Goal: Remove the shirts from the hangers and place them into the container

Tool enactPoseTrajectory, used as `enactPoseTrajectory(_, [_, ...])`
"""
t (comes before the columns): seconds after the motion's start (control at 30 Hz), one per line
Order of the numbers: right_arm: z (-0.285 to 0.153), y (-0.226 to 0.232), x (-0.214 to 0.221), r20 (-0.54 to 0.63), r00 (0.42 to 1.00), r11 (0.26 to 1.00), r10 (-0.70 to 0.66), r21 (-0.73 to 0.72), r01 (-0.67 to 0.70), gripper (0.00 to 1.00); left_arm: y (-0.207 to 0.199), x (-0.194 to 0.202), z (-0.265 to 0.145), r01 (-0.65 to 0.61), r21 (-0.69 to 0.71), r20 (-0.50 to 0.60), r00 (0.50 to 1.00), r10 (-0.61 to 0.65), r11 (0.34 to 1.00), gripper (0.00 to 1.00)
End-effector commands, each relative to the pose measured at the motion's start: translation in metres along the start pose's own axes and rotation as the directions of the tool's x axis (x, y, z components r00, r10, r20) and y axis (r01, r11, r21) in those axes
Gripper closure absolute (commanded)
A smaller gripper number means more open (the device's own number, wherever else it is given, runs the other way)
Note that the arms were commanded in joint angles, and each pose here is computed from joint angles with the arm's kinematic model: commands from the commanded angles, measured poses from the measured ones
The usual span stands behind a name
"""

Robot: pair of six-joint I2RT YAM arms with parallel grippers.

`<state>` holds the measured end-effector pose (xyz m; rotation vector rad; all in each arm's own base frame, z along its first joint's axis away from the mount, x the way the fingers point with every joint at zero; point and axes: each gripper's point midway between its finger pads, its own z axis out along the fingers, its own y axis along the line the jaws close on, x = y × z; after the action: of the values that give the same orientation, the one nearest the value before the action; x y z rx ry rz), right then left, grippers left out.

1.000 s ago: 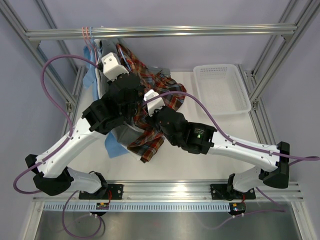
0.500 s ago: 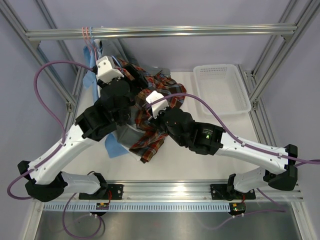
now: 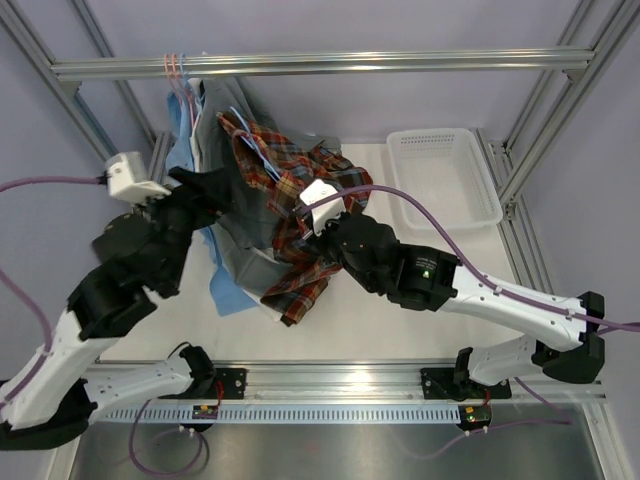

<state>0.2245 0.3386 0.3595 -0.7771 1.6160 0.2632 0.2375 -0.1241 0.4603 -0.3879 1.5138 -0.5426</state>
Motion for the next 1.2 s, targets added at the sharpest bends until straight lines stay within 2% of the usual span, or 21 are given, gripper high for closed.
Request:
enactPoseTrajectory(0.0, [-0.029,-0.027,-0.049,0.127,0.989,0.996,0.079,0.030,-0.084,1.00,-0.005,-0.039,-0.025,0.059,0.108,0.061,0.996,-0.066,0.992,0.33])
enactPoseTrajectory(0.17, [-0.040,-0.031,-0.059,0.151,0.983,0.994,0.104,0.008,-0.106,1.00,-0.018,-0.048,-0.035,0.131,0.204,0.049,0.988,-0.144,0.970,0.32])
enactPoseTrajectory(0.23, [-0.041,-0.031,-0.058,0.151,0.983,0.994,0.108,0.003,-0.109,1.00,-0.031,-0.043,-0.030,0.129,0.237,0.030,0.990,-0.140,0.963,0.37])
enactPoseTrajectory(0.3, [-0.044,-0.034,-0.057,0.153,0.982,0.993,0.112,0.012,-0.115,1.00,-0.050,-0.029,-0.016,0.111,0.264,-0.013,0.994,-0.111,0.958,0.46])
enactPoseTrajectory(0.33, [-0.044,-0.037,-0.054,0.145,0.984,0.993,0.106,0.028,-0.112,1.00,-0.056,-0.022,-0.011,0.101,0.267,-0.028,0.995,-0.097,0.958,0.46])
enactPoseTrajectory(0.4, [-0.048,-0.039,-0.050,0.141,0.984,0.993,0.108,0.028,-0.113,1.00,-0.068,-0.005,0.001,0.081,0.274,-0.063,0.996,-0.066,0.958,0.42])
enactPoseTrajectory(0.67, [-0.064,-0.056,-0.045,0.148,0.985,0.992,0.093,0.066,-0.104,1.00,-0.108,0.035,0.030,0.141,0.358,-0.147,0.985,-0.094,0.923,0.33])
enactPoseTrajectory(0.73, [-0.065,-0.059,-0.042,0.143,0.986,0.992,0.084,0.077,-0.096,1.00,-0.106,0.043,0.033,0.178,0.373,-0.173,0.978,-0.121,0.910,0.33])
enactPoseTrajectory(0.77, [-0.067,-0.061,-0.042,0.148,0.985,0.992,0.084,0.082,-0.097,1.00,-0.109,0.032,0.032,0.211,0.404,-0.143,0.976,-0.166,0.890,0.33])
enactPoseTrajectory(0.8, [-0.068,-0.064,-0.040,0.146,0.986,0.991,0.083,0.093,-0.097,1.00,-0.098,0.045,0.035,0.213,0.396,-0.148,0.975,-0.167,0.893,0.33])
enactPoseTrajectory(0.9, [-0.071,-0.069,-0.036,0.141,0.986,0.990,0.084,0.104,-0.100,1.00,-0.081,0.003,0.028,0.275,0.452,-0.051,0.958,-0.283,0.849,0.32])
enactPoseTrajectory(0.93, [-0.072,-0.070,-0.035,0.142,0.986,0.989,0.087,0.106,-0.102,1.00,-0.078,0.012,0.026,0.320,0.478,-0.102,0.945,-0.310,0.818,0.32])
enactPoseTrajectory(1.0, [-0.072,-0.071,-0.035,0.143,0.986,0.989,0.089,0.107,-0.105,1.00,-0.078,-0.004,0.020,0.355,0.536,-0.089,0.926,-0.367,0.766,0.27])
enactPoseTrajectory(1.1, [-0.070,-0.068,-0.036,0.144,0.985,0.989,0.091,0.101,-0.106,1.00,-0.065,-0.011,0.028,0.414,0.550,-0.103,0.895,-0.434,0.725,0.27])
enactPoseTrajectory(1.17, [-0.068,-0.066,-0.036,0.138,0.986,0.990,0.090,0.097,-0.104,1.00,-0.066,-0.005,0.033,0.427,0.560,-0.144,0.894,-0.424,0.710,0.27])
